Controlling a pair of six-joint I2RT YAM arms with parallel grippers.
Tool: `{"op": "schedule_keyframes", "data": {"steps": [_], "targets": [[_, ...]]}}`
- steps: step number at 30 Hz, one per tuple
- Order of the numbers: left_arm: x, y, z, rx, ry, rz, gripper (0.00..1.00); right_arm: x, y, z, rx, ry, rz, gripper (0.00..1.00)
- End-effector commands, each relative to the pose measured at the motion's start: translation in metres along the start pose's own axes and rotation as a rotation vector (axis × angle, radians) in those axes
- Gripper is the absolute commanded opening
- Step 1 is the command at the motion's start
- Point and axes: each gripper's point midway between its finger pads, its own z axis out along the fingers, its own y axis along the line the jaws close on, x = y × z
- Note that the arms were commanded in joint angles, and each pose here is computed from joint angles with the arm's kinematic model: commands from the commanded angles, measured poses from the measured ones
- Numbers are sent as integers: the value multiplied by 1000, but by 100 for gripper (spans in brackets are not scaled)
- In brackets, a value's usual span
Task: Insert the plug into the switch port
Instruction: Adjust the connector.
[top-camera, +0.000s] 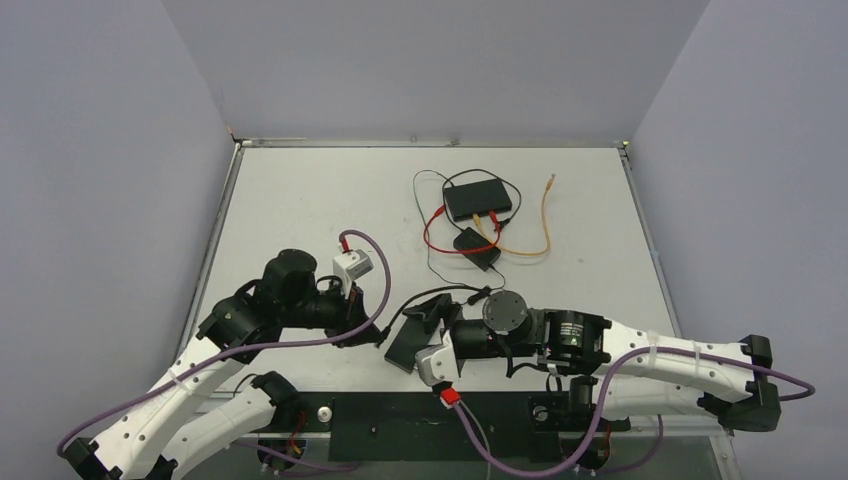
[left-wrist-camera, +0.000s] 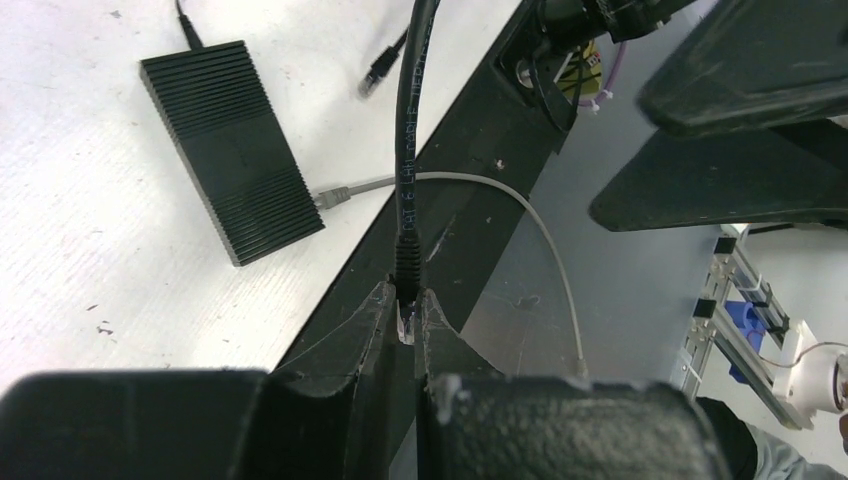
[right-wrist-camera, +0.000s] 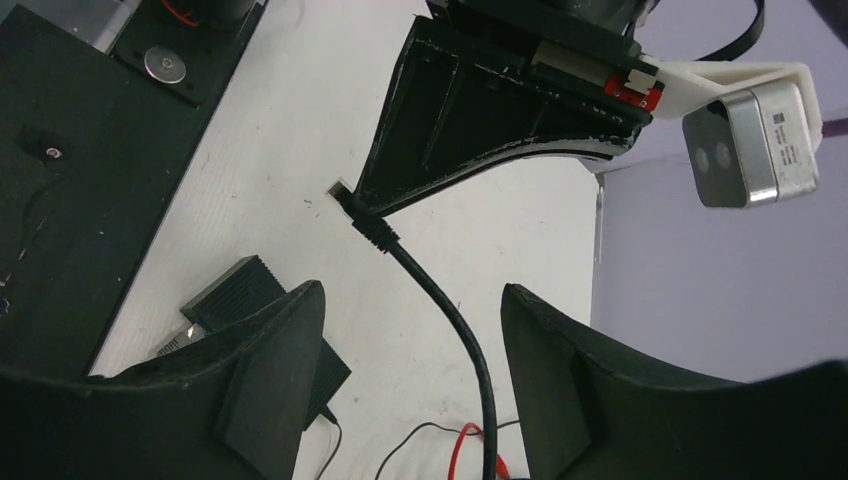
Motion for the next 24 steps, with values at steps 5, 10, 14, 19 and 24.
{"op": "schedule_keyframes", "data": {"steps": [5,10,14,19,24], "targets": [[-4,-29,-7,102,5,79,0,-9,0,16,-81,-7,-92,59],[2,-34,-5,122,28,95,0,-1,5,26,-121,29,-102,55],[4,-36,-5,127,35,108,0,5,10,31,-158,55,-98,49],[5,-38,-4,132,40,117,0,10,14,35,-176,78,-91,34],[7,-39,-4,131,45,124,0,14,16,35,-190,100,-83,23]]}}
